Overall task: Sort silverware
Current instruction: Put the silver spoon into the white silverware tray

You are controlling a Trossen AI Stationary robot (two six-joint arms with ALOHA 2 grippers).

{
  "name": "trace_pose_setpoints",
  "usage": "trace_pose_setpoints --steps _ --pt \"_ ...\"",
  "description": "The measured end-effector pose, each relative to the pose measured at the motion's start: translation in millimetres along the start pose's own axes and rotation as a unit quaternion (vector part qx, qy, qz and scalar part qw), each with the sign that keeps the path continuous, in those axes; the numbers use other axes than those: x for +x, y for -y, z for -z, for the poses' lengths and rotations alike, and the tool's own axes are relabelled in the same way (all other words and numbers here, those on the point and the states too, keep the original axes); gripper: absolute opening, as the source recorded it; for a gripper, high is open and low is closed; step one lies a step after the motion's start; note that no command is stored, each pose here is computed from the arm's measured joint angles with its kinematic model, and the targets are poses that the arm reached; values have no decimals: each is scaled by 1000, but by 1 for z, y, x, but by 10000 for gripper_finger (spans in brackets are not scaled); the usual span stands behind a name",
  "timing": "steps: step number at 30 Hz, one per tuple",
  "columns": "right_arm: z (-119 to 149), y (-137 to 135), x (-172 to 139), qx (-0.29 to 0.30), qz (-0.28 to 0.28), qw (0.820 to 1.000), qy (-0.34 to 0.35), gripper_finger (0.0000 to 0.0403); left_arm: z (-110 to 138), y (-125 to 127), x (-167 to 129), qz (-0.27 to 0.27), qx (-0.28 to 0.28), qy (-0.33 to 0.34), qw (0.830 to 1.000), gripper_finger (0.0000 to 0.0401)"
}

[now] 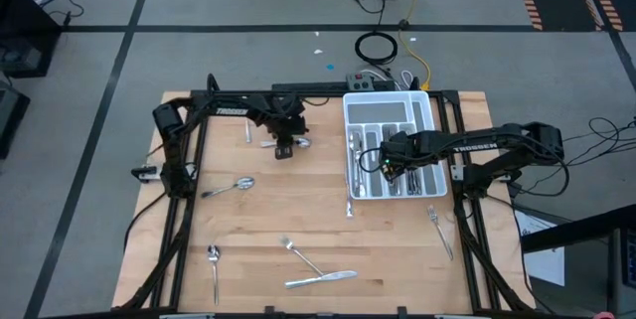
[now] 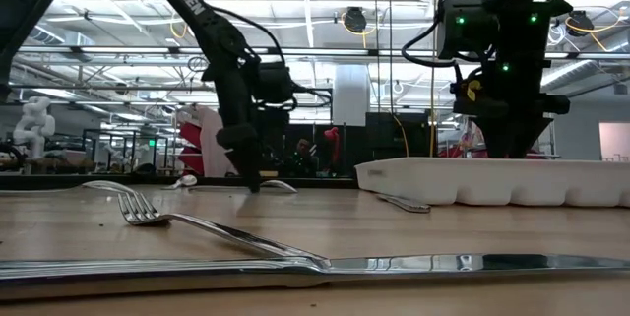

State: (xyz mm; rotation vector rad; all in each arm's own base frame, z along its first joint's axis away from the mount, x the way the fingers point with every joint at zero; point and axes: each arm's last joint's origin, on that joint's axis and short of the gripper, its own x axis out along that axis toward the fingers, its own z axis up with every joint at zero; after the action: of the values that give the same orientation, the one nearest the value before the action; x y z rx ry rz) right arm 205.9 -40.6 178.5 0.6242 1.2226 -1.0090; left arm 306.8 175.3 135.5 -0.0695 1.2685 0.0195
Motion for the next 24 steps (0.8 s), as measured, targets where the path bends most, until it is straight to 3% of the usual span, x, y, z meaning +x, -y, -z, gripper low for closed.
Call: trace_pose_setpoints --steps 5,10,15,24 --pt "0 0 0 -10 1 1000 -1 197 2 -1 18 9 -17 -21 1000 64" --pt "0 0 0 -11 -1 1000 0 197 2 0 15 -1 -35 -18 999 14" --pt "-2 -3 0 -6 -17 1000 11 197 -2 3 -8 -32 -60 0 998 12" --pt "-12 -14 -5 -31 -73 995 61 197 -10 11 -66 -35 -115 85 989 11"
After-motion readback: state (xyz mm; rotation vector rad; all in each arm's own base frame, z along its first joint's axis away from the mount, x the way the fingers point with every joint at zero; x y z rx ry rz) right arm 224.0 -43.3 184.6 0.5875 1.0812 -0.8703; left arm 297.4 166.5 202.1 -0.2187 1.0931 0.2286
